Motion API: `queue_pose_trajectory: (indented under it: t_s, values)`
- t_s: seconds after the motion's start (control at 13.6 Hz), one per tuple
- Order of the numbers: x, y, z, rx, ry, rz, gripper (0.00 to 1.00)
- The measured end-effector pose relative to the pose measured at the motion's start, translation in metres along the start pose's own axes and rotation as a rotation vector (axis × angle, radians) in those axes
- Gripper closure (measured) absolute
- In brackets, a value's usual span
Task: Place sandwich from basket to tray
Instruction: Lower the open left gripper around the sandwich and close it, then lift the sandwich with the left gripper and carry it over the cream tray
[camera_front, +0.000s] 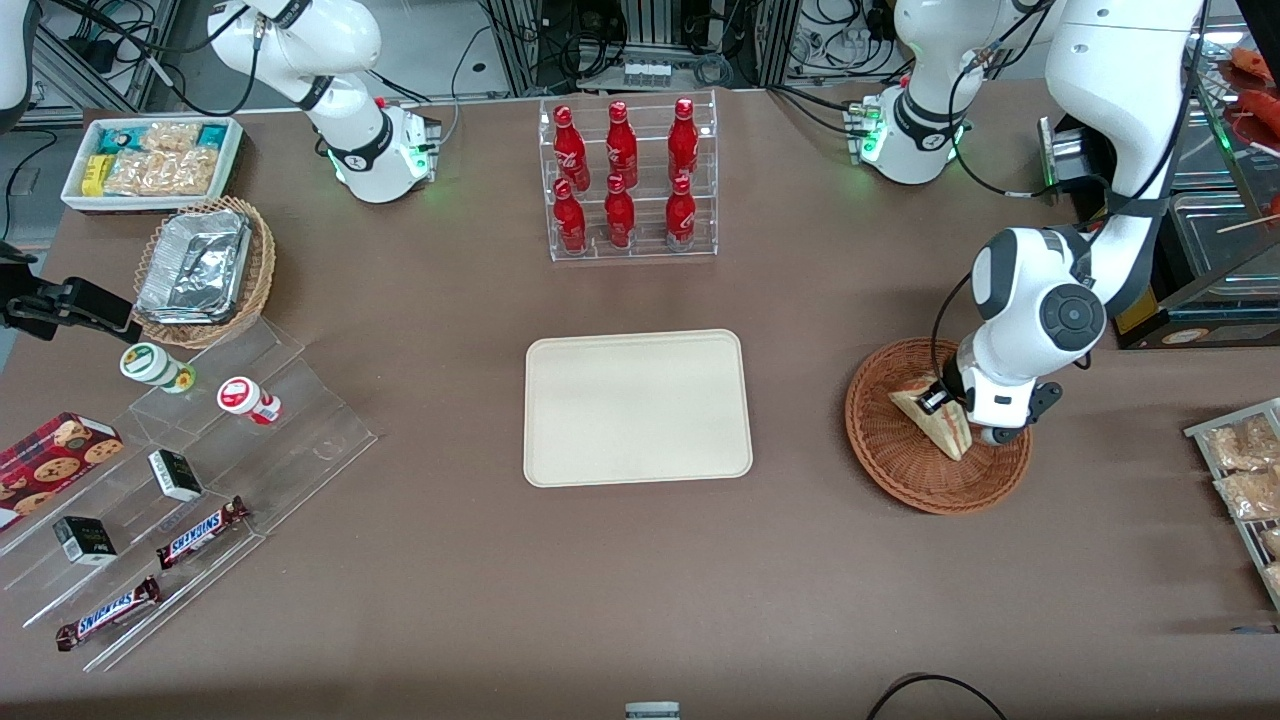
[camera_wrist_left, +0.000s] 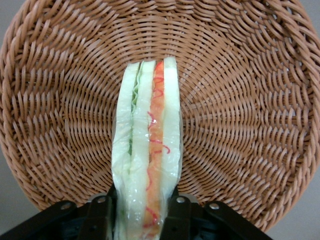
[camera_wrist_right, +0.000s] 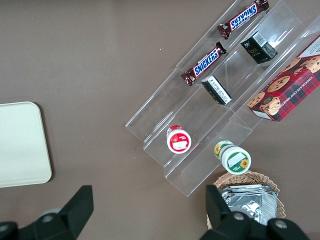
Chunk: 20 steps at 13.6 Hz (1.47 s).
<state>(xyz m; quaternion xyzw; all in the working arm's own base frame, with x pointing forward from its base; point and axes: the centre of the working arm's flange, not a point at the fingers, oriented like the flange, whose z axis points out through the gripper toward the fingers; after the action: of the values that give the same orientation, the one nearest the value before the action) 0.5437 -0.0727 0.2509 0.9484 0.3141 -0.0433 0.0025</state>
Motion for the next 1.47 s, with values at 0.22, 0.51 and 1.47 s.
queue_pose_trajectory:
  t_s: [0.22,0.51,1.47]
  values:
    - [0.001,0.007,-0.018,0.025,-0.026,0.006,0.71]
    - [0.000,0.043,-0.093,0.078,-0.090,0.053,0.84]
    - [-0.166,0.220,-0.077,0.073,-0.084,0.438,0.84]
